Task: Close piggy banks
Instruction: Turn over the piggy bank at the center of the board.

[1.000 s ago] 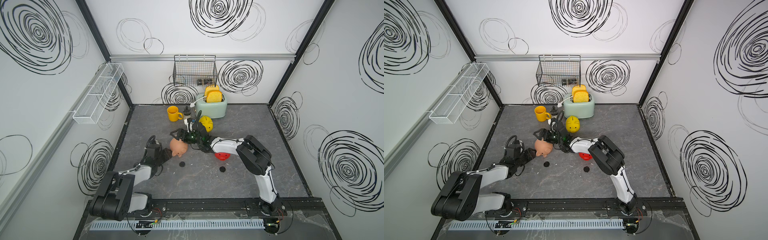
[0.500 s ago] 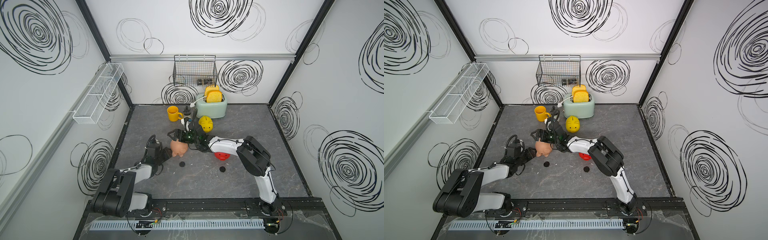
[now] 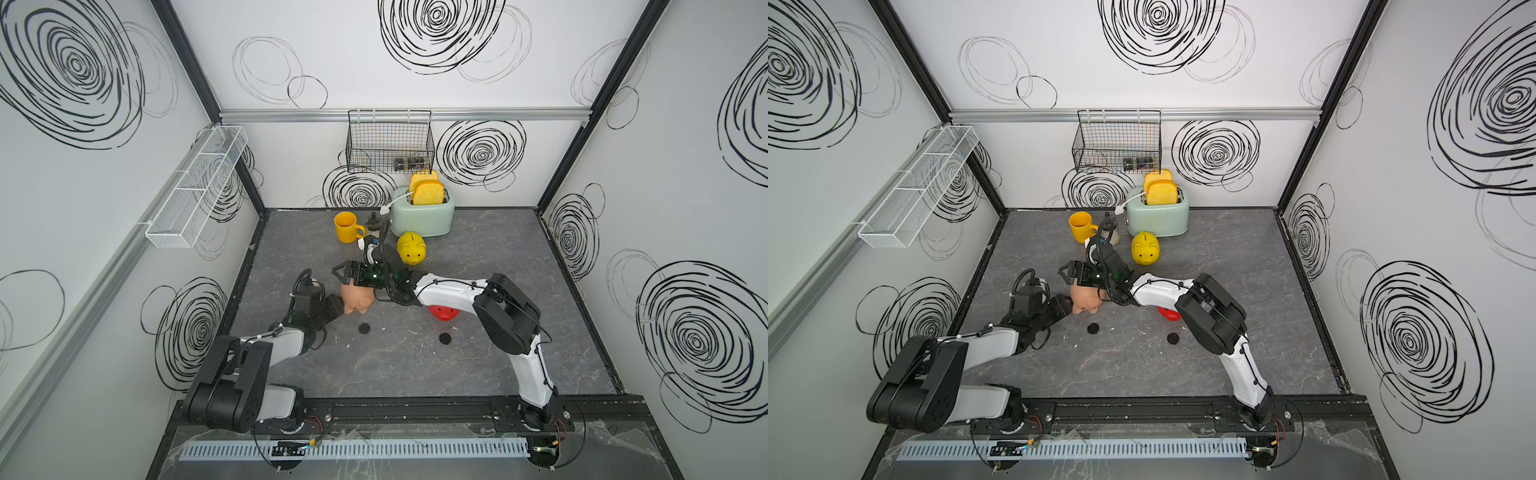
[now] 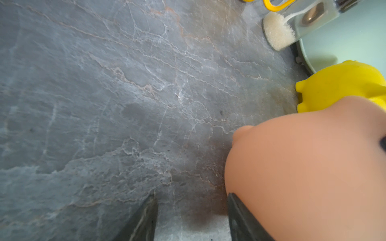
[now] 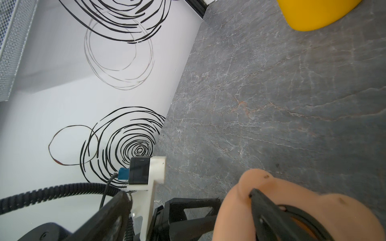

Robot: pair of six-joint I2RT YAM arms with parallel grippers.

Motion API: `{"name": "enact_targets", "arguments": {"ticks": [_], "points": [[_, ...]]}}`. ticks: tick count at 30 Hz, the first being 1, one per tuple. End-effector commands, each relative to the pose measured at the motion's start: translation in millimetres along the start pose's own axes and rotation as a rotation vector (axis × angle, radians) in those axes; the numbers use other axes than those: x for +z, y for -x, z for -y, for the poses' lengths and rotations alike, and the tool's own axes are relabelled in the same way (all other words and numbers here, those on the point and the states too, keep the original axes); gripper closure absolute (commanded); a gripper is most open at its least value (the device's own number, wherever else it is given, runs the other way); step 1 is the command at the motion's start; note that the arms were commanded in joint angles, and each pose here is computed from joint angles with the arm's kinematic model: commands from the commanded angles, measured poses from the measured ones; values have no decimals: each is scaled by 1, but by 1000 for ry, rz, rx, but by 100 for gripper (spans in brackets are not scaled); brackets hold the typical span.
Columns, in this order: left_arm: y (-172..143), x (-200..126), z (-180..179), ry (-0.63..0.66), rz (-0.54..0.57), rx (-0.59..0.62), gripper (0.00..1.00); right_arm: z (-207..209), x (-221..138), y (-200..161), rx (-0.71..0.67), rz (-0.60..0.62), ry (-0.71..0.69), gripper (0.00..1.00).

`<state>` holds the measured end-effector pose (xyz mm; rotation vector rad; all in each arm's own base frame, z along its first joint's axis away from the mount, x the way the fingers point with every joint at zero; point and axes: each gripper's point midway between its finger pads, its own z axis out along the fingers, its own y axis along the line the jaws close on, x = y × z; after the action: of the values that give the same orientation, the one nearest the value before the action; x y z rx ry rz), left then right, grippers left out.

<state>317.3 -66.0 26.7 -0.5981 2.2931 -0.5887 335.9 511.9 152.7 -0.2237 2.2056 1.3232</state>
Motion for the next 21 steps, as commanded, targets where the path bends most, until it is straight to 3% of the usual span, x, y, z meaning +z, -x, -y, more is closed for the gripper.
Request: {"name": "enact_targets", "arguments": {"ticks": [1, 11, 21], "points": [[5, 2, 3, -8, 8, 8, 41, -22, -2, -15, -34, -43, -6, 8], [5, 3, 1, -9, 4, 5, 41, -25, 1, -18, -52, -50, -11, 8], [6, 0, -8, 10, 15, -8, 41, -52, -7, -18, -158, -23, -3, 8]]}}
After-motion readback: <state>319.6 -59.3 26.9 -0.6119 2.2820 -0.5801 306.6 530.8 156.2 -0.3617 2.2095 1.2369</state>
